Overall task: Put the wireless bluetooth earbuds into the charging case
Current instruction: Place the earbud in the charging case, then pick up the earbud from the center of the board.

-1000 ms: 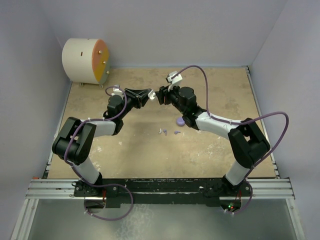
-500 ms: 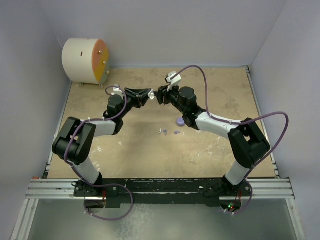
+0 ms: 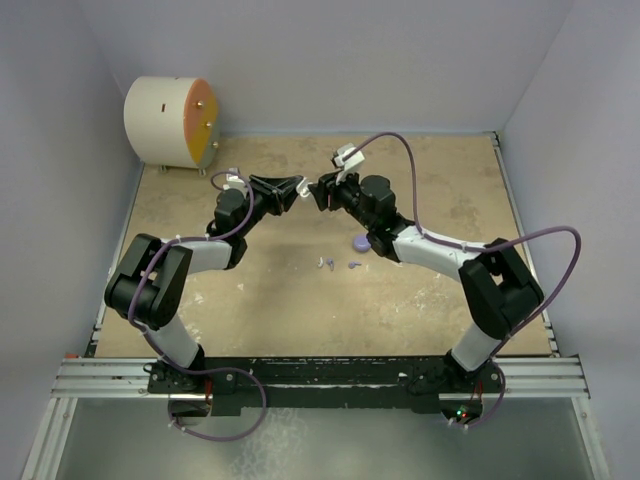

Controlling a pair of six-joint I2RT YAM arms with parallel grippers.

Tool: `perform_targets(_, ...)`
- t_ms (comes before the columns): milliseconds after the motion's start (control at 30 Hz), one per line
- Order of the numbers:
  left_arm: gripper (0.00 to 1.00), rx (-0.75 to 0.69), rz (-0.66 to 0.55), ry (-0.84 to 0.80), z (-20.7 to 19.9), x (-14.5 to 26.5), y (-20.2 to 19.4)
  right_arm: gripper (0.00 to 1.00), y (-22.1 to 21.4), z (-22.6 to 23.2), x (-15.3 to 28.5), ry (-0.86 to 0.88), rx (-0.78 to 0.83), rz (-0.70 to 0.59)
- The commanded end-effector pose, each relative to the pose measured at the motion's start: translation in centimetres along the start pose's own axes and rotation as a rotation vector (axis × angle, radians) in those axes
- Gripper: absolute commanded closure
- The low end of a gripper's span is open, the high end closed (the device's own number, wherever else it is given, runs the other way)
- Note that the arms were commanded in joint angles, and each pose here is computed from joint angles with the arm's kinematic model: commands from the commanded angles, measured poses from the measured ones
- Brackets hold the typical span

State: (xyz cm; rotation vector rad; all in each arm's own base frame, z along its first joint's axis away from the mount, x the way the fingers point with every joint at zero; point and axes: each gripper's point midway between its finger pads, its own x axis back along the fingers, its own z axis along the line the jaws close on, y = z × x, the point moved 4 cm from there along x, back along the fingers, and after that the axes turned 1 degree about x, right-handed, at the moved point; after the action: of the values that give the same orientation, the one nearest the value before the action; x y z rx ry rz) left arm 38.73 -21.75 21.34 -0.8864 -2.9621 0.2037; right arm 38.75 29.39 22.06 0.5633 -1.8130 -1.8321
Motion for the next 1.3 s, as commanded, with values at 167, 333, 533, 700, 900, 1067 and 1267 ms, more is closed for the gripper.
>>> perform_targets(167, 1.0, 0.004, -0.065, -0.049, 0.6, 1.3, 2.3, 0.44, 5.3, -0.7, 3.4, -0.065, -0.023, -0.129)
perform_targets(333, 1.0, 0.0, -0.09, -0.047, 1.0, 2.4, 3.4, 0.44, 3.6, 0.2, 4.0, -0.034, -0.007, -0.042)
perform_targets(533, 1.0, -0.023, -0.117, -0.039, 0.8, 3.9, 4.2, 0.44, -1.8, 4.1, 5.3, 0.008, -0.038, 0.163)
perform_targets(700, 1.0, -0.044, -0.149, -0.041, -0.1, 5.3, 5.0, 0.44, -6.0, 5.7, 7.4, 0.003, -0.095, 0.297)
perform_targets(900, 1.0, -0.09, -0.168, -0.014, -0.3, 6.3, 5.2, 0.45, -8.2, 7.8, 9.3, 0.056, -0.137, 0.385)
perform_targets(1067, 1.0, -0.089, -0.172, -0.009, -0.2, 6.6, 5.2, 0.44, -9.1, 10.0, 10.2, 0.135, -0.172, 0.416)
perform_targets(1267, 1.0, -0.089, -0.173, -0.008, -0.2, 6.7, 5.2, 0.45, -10.9, 11.3, 10.6, 0.169, -0.197, 0.461)
